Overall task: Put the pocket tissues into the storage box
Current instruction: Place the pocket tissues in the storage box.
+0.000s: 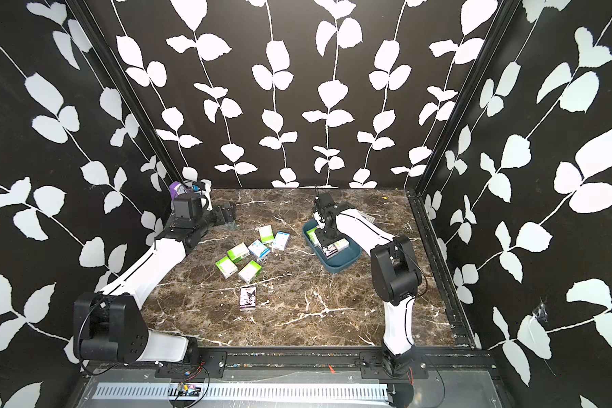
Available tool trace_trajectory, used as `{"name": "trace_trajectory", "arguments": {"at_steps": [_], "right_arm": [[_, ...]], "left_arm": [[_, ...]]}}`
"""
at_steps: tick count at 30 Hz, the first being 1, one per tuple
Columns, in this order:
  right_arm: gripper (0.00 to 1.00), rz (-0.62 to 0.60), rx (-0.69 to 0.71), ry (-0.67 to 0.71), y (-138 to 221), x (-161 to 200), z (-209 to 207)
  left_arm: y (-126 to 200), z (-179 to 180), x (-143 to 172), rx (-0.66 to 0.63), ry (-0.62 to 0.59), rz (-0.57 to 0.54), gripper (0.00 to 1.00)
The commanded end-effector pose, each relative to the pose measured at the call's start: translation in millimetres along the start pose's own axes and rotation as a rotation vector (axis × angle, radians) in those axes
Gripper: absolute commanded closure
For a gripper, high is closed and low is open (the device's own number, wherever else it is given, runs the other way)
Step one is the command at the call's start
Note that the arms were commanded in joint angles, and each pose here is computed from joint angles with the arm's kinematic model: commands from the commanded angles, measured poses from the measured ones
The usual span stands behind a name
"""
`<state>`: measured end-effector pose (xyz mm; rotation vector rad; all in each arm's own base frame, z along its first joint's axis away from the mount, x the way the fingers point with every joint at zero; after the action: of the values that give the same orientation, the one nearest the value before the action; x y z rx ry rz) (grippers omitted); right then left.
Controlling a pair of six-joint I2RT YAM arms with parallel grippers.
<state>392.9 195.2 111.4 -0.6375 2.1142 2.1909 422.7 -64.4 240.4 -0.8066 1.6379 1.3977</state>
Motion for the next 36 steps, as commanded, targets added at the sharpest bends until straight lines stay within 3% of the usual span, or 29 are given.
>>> {"name": "trace_trajectory", "arguments": {"at_steps": [1, 8, 24, 36], "right_arm": [[0.69, 0.052, -0.013, -0.008, 0, 21, 6], [0.72, 0.080, -0.025, -0.009, -10, 33, 13], [0.74, 0.111, 0.057, 0.060, -33, 16, 3], [0.69, 0.066, 0.040, 0.063, -20, 2, 3]], "left_arm": [[5, 1, -8, 0.001, 0.005, -0.023, 0.01], [5, 1, -7, 0.004, 0.008, -0.023, 0.01], [7, 2, -10, -0.004, -0.003, -0.030, 0.01], [7, 1, -14, -0.001, -0.004, -0.036, 0.01]]}}
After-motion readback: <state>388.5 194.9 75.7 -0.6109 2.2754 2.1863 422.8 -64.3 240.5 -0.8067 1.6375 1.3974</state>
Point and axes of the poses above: each gripper's point midway between its finger pads, its own y axis back along the fingers, its own z axis along the line the jaws close on, x = y × z, the point moved 2 cm from there along y, back along the fingers, and after that the axes turned 14 degrees about -y, right-handed, at the moved point
